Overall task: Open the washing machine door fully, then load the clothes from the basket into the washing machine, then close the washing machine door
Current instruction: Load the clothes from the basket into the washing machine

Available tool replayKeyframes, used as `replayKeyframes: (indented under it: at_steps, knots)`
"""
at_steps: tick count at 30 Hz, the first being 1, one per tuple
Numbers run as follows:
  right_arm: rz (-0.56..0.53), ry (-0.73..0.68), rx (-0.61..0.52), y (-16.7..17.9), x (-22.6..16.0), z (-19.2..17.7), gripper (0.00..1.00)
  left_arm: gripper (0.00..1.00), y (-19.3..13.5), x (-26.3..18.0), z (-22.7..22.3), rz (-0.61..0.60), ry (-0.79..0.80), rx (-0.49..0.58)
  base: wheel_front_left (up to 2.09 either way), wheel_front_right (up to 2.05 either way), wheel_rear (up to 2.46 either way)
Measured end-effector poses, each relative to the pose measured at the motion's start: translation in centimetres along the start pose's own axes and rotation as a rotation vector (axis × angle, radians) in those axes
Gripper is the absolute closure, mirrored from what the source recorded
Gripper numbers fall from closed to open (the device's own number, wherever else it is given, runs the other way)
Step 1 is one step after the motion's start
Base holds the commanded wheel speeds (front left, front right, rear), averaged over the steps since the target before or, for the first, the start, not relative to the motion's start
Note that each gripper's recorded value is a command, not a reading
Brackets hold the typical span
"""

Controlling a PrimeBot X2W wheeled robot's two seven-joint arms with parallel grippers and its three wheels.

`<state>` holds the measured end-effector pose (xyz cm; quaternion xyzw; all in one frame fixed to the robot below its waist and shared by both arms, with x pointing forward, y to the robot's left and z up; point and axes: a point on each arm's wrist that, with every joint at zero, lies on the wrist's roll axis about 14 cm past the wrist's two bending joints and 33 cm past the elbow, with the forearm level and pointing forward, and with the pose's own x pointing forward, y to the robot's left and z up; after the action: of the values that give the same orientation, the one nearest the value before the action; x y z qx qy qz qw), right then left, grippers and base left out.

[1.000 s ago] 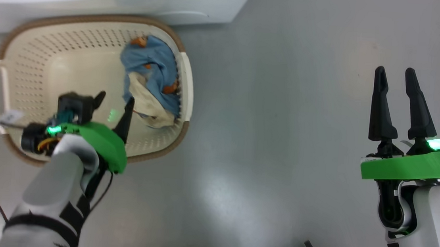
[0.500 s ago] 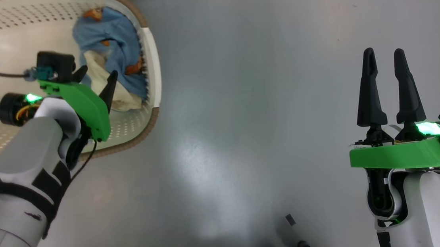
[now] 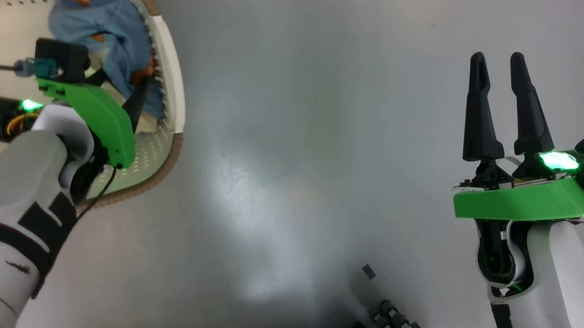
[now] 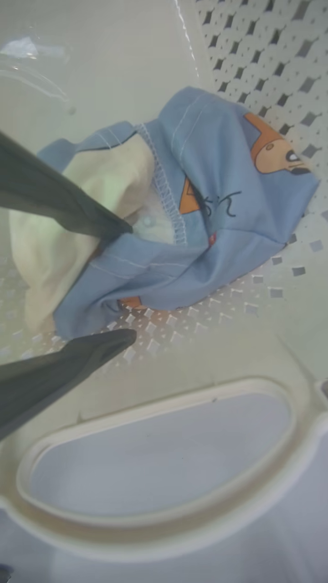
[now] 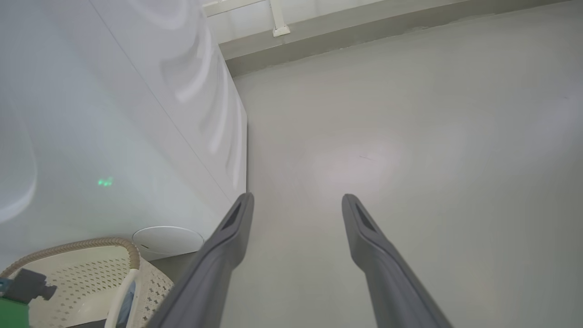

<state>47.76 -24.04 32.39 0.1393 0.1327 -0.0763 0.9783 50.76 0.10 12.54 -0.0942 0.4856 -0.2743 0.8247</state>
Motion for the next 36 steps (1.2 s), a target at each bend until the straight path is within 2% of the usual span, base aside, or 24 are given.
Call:
replayKeyframes:
  at_steps: [13, 14, 15, 18, 28, 36]
  knots:
    - [-0.011, 0.012, -0.007, -0.5, -0.4, -0.3, 0.0, 0.0, 0.2, 2.1, -0.7, -0.008, 0.042, 0.048, 0.0, 0.0, 0.0]
    - [-0.011, 0.011, -0.009, -0.5, -0.4, -0.3, 0.0, 0.09, 0.3, 2.2, -0.6, -0.008, 0.039, 0.052, 0.0, 0.0, 0.0]
    - [-0.012, 0.01, -0.01, -0.5, -0.4, -0.2, 0.0, 0.39, 0.3, 2.3, -0.5, -0.007, 0.037, 0.056, 0.0, 0.0, 0.0]
    - [-0.012, 0.004, -0.011, -0.6, -0.5, 0.1, 0.0, 1.0, 0.4, 2.3, -0.1, -0.001, 0.018, 0.057, 0.0, 0.0, 0.0]
    - [0.001, -0.032, -0.01, 0.0, -0.7, 1.6, 0.0, 1.0, 0.5, 0.8, 2.1, 0.029, -0.076, 0.025, 0.0, 0.0, 0.0]
    - [0.036, -0.082, -0.009, 1.4, -0.7, 3.7, 0.0, 1.0, 0.3, -2.2, 4.5, 0.061, -0.201, -0.059, 0.0, 0.0, 0.0]
